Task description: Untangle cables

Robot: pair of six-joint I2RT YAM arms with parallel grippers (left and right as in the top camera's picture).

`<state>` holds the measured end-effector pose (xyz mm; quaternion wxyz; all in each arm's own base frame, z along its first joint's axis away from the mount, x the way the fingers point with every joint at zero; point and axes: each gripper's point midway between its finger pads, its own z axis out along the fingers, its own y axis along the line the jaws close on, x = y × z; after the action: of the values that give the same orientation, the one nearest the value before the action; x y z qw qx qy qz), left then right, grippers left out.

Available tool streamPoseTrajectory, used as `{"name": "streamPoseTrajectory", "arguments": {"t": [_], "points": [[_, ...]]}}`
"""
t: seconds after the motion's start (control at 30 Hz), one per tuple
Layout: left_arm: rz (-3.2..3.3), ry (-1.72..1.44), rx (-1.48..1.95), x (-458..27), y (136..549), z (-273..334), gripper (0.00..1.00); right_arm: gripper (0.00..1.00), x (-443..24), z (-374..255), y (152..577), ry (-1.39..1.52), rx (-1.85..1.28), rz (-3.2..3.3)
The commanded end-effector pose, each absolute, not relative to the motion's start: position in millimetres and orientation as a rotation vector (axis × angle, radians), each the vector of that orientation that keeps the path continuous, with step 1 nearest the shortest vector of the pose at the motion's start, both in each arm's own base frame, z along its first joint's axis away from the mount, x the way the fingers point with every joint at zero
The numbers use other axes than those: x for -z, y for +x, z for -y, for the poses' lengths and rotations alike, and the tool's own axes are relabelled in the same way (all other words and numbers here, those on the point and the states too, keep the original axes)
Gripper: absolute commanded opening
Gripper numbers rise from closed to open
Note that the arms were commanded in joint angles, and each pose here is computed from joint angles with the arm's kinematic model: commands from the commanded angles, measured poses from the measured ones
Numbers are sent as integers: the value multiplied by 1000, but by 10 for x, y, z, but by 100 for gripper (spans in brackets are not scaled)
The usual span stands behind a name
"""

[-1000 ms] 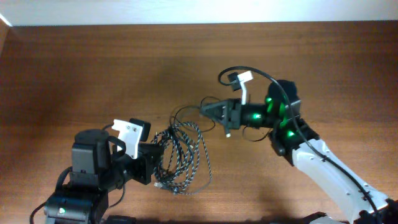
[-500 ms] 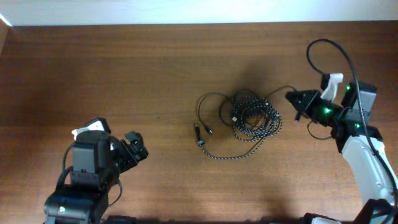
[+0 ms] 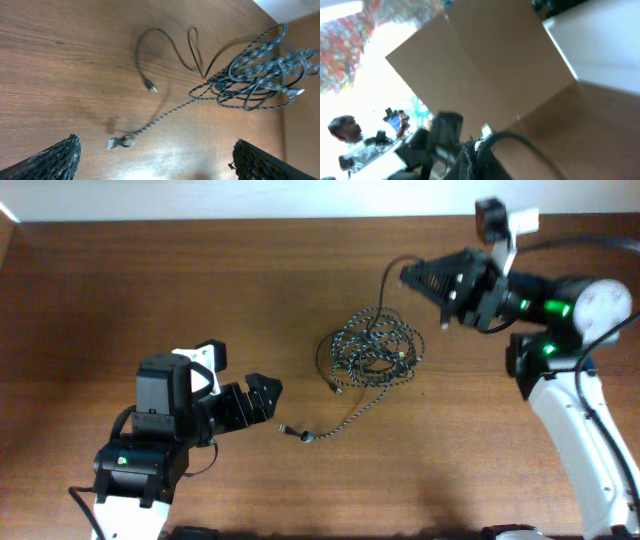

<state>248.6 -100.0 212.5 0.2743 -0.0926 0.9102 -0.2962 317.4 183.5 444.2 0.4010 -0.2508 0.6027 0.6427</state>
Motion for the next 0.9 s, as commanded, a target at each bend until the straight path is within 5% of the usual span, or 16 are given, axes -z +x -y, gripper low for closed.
{"name": "streamPoseTrajectory", "arguments": {"t": [0.0, 0.13, 0.2, 0.4, 0.87], "points": [[-2434, -139, 887, -2188, 2429, 1133, 100, 4, -4944, -1874, 3160, -667, -1539, -1473], [-2366, 60, 985, -2349, 2394, 1420, 94, 4, -5134, -2073, 3319, -480, -1482, -1565], [-2301, 157, 959, -2451, 2440, 1590, 99, 4, -5084, -2301, 3230, -476, -1531, -1605], [-2268, -159, 978, -2017, 2661, 1706, 99, 4, -5269, -2402, 3197, -348, -1642, -1599], [-1913, -97, 1104, -1718, 3117, 2009, 99, 4, -5400, -2758, 2843, -380, -1834, -1600]]}}
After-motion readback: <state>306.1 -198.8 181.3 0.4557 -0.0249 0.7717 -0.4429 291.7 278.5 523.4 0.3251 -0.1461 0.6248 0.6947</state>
